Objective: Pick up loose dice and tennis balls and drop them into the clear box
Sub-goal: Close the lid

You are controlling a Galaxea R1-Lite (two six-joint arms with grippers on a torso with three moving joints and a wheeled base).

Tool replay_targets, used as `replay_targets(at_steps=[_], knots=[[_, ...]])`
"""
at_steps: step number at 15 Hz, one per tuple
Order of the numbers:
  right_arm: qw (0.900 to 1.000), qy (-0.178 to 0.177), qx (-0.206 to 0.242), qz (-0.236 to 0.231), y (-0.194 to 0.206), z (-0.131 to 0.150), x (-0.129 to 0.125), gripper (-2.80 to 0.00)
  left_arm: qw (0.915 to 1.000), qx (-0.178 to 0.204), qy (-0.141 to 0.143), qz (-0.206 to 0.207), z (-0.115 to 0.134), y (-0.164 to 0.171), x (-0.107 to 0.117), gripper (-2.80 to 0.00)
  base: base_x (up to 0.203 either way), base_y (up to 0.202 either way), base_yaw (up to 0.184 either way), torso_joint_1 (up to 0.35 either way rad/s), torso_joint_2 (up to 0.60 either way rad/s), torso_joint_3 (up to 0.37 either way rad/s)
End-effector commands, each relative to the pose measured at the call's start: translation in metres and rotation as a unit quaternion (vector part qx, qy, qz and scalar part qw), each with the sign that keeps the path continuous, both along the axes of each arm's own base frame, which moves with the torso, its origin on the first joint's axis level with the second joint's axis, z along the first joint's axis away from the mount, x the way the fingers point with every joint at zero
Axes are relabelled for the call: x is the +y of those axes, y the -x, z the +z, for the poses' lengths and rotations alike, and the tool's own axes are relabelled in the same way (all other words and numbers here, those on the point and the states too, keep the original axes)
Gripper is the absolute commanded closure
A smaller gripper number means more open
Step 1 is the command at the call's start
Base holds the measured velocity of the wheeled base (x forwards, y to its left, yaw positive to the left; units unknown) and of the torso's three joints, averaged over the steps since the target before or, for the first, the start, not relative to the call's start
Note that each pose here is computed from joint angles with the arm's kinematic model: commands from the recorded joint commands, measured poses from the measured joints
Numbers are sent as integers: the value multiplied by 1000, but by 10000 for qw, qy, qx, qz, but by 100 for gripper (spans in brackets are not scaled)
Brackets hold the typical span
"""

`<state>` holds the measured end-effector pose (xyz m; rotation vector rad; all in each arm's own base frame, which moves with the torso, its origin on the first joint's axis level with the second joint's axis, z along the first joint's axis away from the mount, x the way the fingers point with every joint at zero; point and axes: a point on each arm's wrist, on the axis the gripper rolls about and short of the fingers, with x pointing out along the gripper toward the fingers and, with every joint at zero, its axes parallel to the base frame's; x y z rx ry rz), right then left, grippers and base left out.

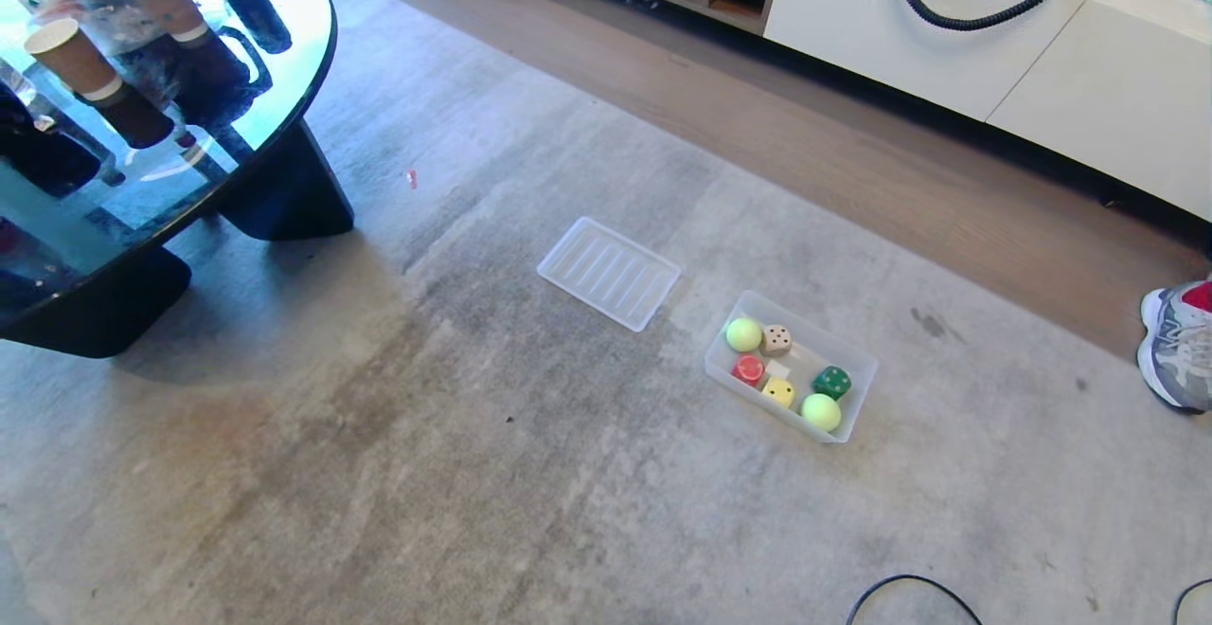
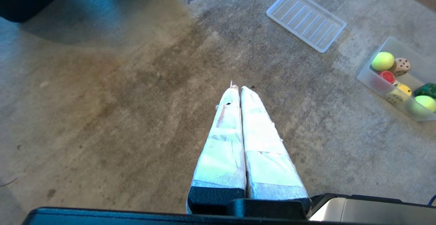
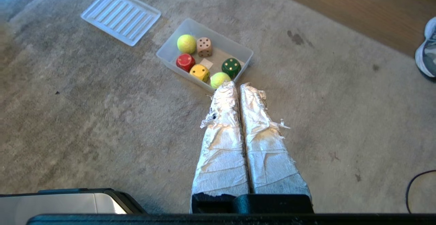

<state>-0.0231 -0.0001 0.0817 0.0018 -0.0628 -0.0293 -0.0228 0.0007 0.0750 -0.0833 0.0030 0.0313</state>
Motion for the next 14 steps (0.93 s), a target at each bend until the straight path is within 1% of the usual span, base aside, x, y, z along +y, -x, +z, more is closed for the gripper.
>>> replay_targets(at_steps=[1, 4, 8, 14], knots=[[9999, -1, 122, 1, -2, -7, 0, 0, 10000, 2, 5, -2, 0, 0, 0, 0, 0, 0, 0, 7, 10, 201], [9999, -1, 121, 1, -2, -7, 0, 0, 10000, 1, 12, 5, 0, 0, 0, 0, 0, 0, 0, 2, -3, 206], [9999, -1, 114, 1, -2, -7, 0, 0, 9999, -4, 104, 36, 0, 0, 0, 0, 0, 0, 0, 1, 4, 196], [9999, -1, 114, 1, -2, -7, 0, 0, 10000, -1, 74, 29, 0, 0, 0, 0, 0, 0, 0, 2, 3, 201]])
